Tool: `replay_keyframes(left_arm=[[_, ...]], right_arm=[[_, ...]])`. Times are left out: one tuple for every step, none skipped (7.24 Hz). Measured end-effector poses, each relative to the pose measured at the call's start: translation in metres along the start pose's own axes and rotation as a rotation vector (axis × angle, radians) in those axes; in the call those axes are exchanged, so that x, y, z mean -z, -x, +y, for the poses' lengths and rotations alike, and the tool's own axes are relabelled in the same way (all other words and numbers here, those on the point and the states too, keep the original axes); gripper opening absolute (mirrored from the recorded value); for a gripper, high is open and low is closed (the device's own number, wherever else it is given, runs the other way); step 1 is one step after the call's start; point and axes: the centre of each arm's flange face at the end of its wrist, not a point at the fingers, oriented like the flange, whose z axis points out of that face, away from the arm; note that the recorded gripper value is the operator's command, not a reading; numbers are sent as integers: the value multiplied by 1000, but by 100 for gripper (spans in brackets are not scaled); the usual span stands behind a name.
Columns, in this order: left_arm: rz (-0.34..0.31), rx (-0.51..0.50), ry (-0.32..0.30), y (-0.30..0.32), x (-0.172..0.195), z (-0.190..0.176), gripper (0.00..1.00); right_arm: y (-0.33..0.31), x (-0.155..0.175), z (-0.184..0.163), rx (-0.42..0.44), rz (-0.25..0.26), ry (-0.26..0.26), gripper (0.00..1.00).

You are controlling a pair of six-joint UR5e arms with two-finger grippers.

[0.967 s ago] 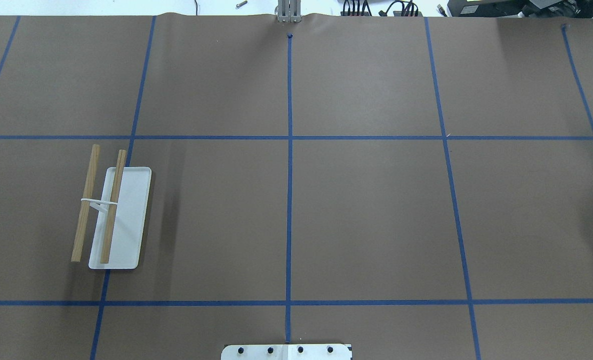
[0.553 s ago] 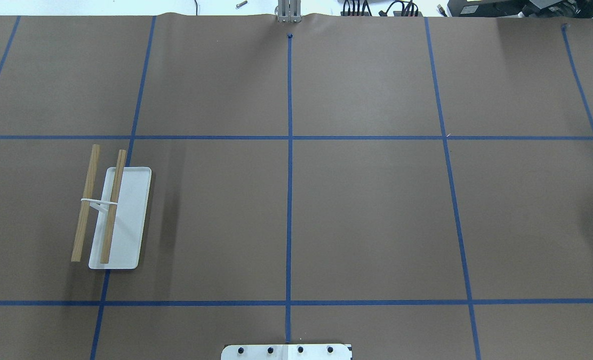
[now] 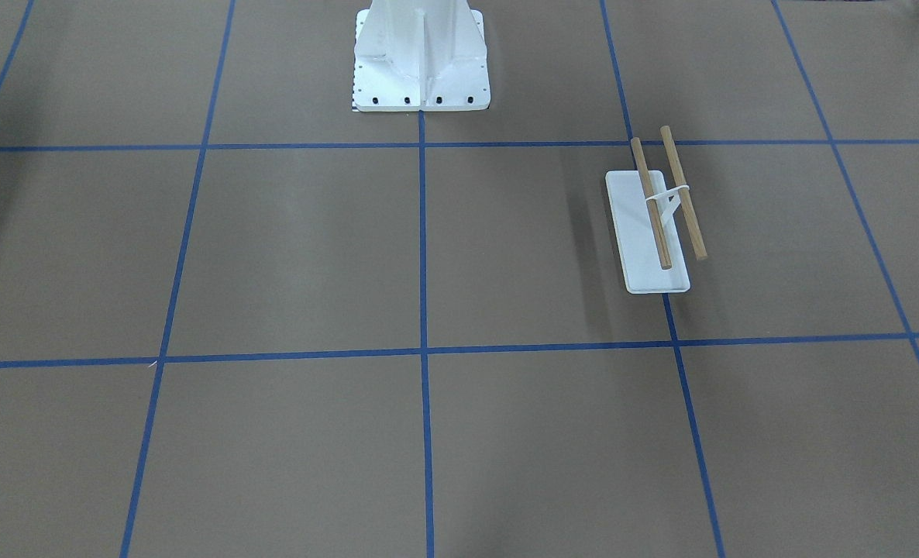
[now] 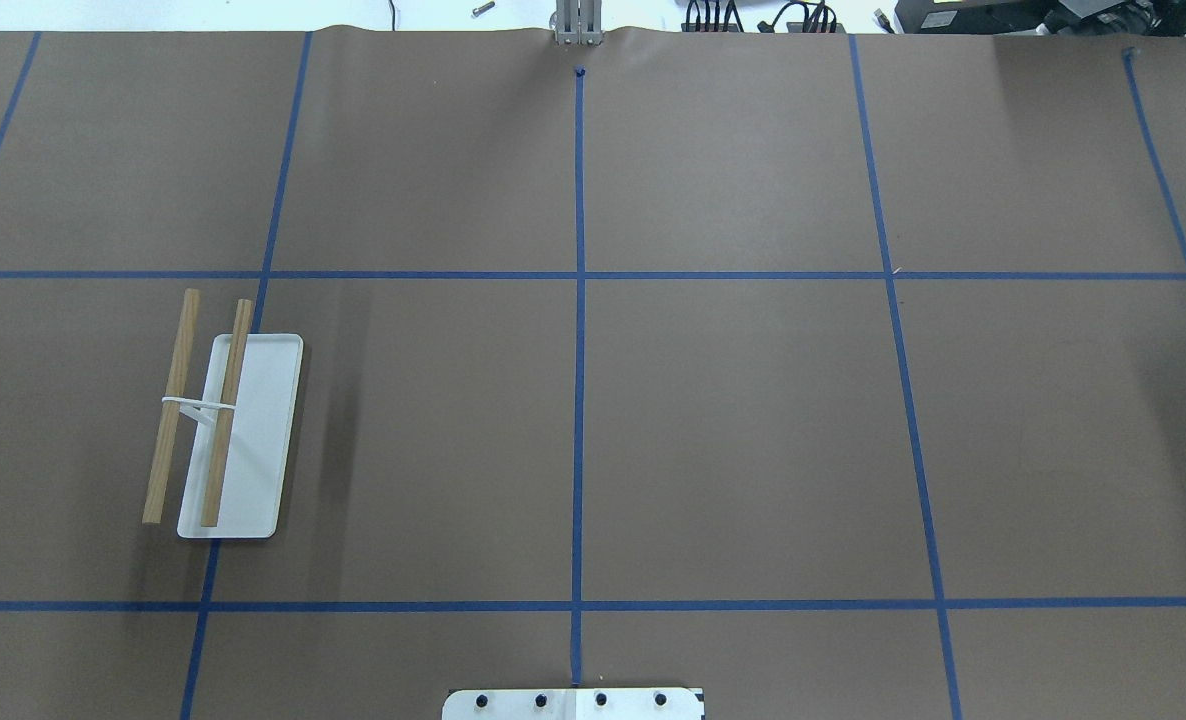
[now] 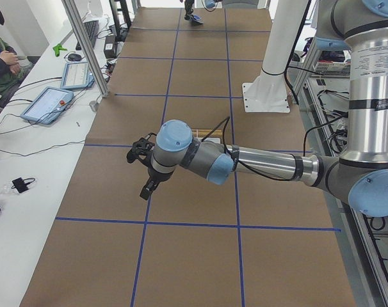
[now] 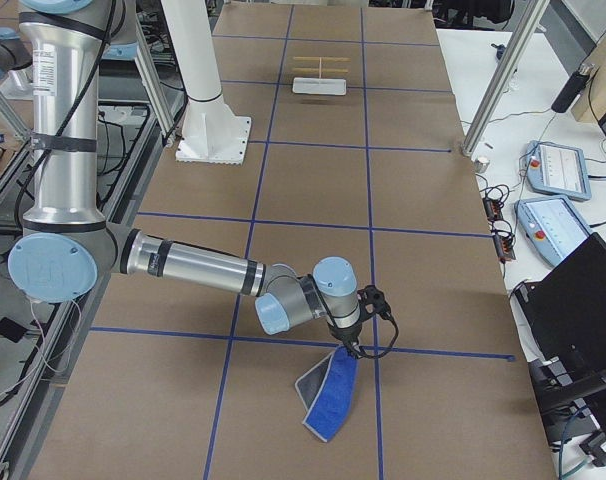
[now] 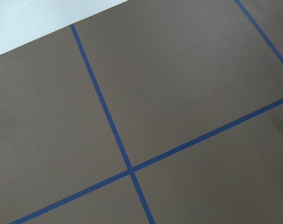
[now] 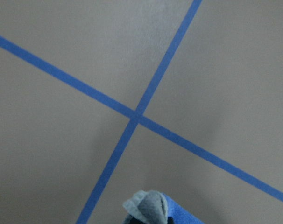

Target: Hang towel on rack

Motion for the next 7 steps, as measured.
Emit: replay_keyframes(left_arm=[[0, 6, -1, 0, 0, 0, 99], [0, 25, -3, -1, 1, -1, 99], [6, 69, -12, -4, 3, -4, 99], [38, 140, -32, -11, 6, -10, 99], [98, 225, -53, -21, 10, -18, 99], [170, 312, -76, -37, 14, -31, 99], [232, 384, -95, -58, 15, -47, 99]], right_arm=[[7, 32, -30, -15, -7, -21, 0], [24, 68, -66, -28, -10, -28, 0], [50, 104, -105, -46, -25, -33, 0], [88, 130, -145, -67, -65, -52, 0], [130, 144, -183, -69, -113, -77, 0], [185, 157, -225, -42, -163, -109, 0], [246, 171, -262, 0, -217, -146, 0]])
